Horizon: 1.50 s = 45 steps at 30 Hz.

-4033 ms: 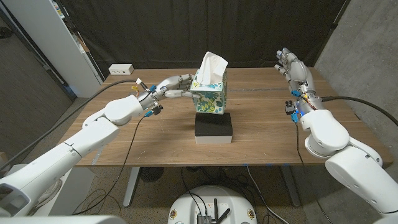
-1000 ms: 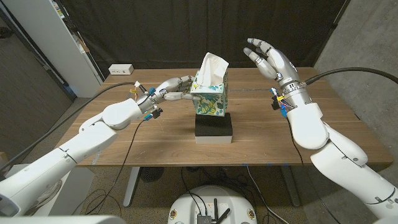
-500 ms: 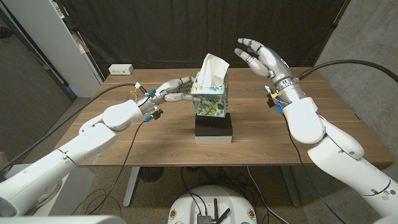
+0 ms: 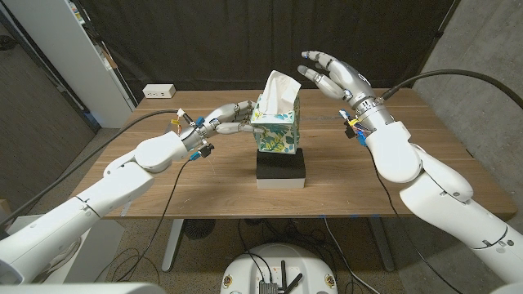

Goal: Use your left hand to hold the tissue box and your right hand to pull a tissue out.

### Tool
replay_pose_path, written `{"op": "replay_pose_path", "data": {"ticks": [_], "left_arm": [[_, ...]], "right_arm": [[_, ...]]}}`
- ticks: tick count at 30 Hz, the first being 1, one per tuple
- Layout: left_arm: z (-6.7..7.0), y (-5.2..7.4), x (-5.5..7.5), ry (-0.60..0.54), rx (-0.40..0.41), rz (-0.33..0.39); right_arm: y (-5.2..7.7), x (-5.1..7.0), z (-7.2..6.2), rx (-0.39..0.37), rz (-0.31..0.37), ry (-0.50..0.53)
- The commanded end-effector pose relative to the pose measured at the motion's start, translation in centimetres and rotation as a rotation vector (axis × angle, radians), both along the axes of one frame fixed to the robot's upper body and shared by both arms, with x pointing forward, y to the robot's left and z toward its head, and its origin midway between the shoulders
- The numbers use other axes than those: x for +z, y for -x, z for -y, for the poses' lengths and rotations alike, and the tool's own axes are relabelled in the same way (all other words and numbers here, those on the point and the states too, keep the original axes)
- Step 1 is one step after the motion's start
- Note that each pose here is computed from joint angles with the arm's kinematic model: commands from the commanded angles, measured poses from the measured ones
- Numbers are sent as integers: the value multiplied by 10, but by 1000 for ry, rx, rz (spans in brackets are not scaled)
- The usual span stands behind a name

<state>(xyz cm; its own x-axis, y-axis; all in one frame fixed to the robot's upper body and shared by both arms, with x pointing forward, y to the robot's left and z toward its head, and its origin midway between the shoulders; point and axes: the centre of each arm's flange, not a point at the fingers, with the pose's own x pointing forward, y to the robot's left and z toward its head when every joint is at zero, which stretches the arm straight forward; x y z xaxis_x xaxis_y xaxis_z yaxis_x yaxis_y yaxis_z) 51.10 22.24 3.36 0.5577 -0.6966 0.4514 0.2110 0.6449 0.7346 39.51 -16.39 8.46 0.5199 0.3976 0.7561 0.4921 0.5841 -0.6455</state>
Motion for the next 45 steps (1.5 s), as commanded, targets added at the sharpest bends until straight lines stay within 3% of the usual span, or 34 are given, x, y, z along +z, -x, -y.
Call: {"op": "replay_pose_path", "data": {"ticks": [1, 24, 45], "left_arm": [[2, 0, 0, -4, -4, 2], [4, 3, -3, -3, -9, 1], [6, 9, -7, -2, -7, -1]], "right_arm": [[-3, 5, -13, 8, -21, 60], [-4, 7, -30, -12, -29, 128], [0, 1, -30, -74, 1, 136]]}}
